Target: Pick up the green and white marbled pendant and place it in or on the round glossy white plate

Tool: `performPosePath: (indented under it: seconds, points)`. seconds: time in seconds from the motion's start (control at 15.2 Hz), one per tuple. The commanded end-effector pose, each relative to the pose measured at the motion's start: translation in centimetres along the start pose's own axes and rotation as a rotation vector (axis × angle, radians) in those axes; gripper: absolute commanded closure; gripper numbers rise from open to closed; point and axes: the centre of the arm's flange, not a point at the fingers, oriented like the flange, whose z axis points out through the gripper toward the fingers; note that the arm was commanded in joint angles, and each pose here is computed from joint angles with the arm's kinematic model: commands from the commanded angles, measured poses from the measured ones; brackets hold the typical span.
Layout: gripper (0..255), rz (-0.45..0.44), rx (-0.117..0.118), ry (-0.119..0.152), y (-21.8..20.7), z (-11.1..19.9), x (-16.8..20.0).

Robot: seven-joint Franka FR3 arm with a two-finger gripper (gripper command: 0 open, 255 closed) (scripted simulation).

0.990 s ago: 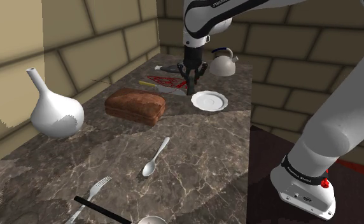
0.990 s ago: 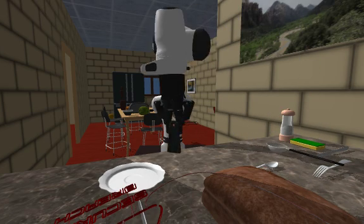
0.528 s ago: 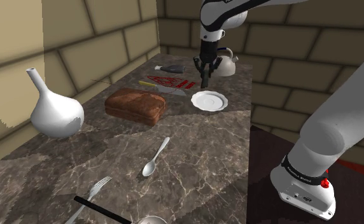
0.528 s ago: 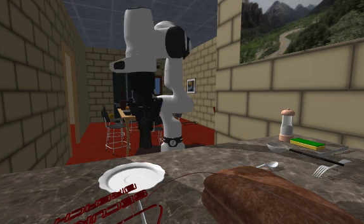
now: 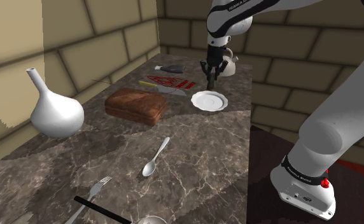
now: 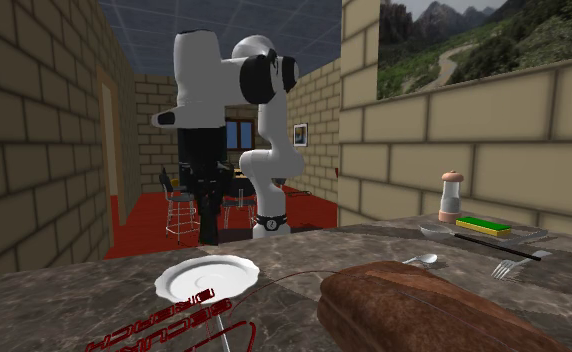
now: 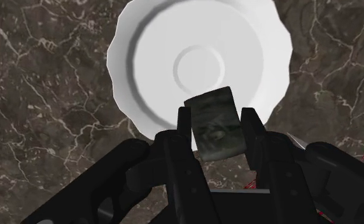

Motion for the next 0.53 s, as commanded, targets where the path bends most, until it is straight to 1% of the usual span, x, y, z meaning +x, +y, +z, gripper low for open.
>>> performPosePath:
  seconds: [0.0,0.46]
  points:
    - [255,0.0,0.0,0.001,0.0,0.9,0.0]
    - [255,0.0,0.0,0.001,0.1,4.6,0.1]
